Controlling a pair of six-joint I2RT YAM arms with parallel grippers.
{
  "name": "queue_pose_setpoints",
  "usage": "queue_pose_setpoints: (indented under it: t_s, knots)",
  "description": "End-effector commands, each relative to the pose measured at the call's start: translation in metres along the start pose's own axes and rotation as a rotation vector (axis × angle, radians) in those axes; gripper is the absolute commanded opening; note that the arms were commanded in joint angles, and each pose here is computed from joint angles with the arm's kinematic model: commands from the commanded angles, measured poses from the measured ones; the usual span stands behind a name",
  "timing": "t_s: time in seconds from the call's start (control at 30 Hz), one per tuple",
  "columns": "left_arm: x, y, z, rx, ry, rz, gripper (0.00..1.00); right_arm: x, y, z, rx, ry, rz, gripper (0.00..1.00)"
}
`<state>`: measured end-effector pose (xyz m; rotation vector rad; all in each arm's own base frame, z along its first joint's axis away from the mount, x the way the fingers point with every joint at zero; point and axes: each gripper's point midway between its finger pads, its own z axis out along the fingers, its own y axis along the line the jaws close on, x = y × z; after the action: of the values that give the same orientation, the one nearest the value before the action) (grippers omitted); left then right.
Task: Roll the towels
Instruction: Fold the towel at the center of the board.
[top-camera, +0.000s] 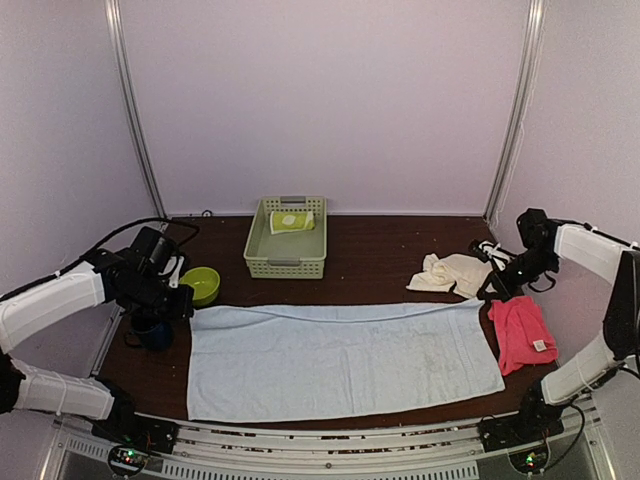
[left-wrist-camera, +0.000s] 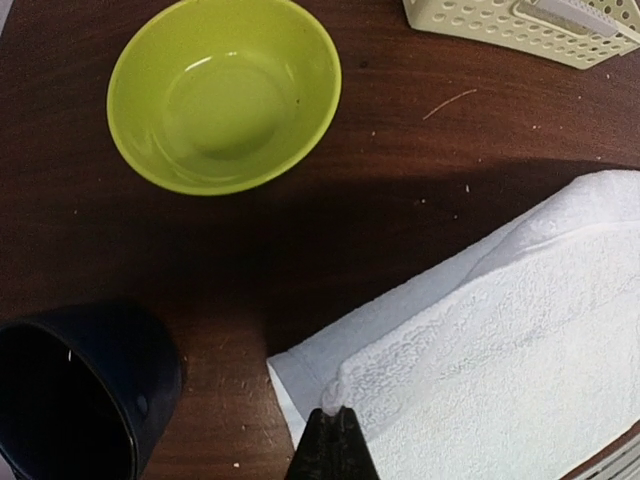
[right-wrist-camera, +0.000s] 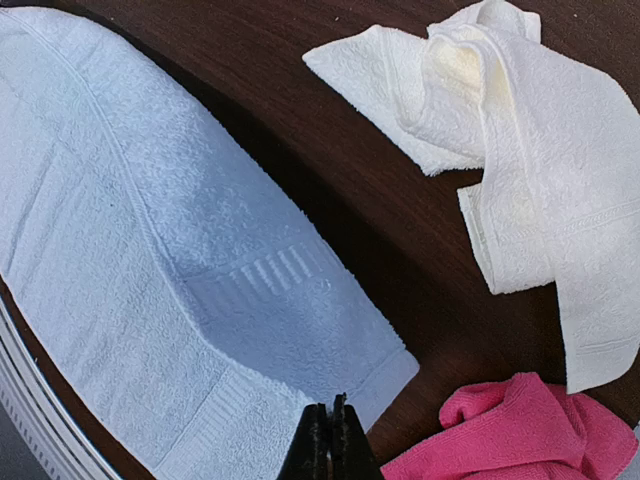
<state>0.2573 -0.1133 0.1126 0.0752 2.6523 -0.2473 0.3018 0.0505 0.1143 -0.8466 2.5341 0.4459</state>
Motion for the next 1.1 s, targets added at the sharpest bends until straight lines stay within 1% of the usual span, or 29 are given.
queue_pose_setpoints:
  t_s: [0.0,0.27,0.37,0.5,0.67,0.8,0.93,1.07]
  knots:
    - [0.014,0.004,-0.021,0.003,0.041,-0.074,0.0,0.023,0.008,-0.012,0.014,0.064,-0.059,0.0]
    - [0.038,0.013,-0.033,-0.032,0.114,-0.072,0.0,0.053,0.035,-0.028,-0.021,0.13,-0.182,0.0]
    - [0.051,0.014,-0.034,-0.031,0.169,-0.065,0.0,0.061,0.038,-0.03,-0.012,0.151,-0.194,0.0]
    - [0.06,0.015,-0.038,-0.028,0.209,-0.045,0.0,0.071,0.038,-0.03,0.004,0.175,-0.199,0.0]
    - [0.071,0.017,-0.039,-0.034,0.27,-0.018,0.0,0.078,0.05,-0.032,-0.051,0.19,-0.234,0.0]
    - [0.08,0.013,-0.036,-0.008,0.307,-0.008,0.0,0.088,0.059,-0.03,-0.096,0.212,-0.273,0.0]
    - [0.085,0.011,-0.037,0.017,0.324,0.008,0.0,0.099,0.062,-0.03,-0.104,0.249,-0.29,0.0]
    - [0.098,0.008,-0.04,0.041,0.393,0.023,0.0,0.107,0.068,-0.033,-0.125,0.278,-0.317,0.0]
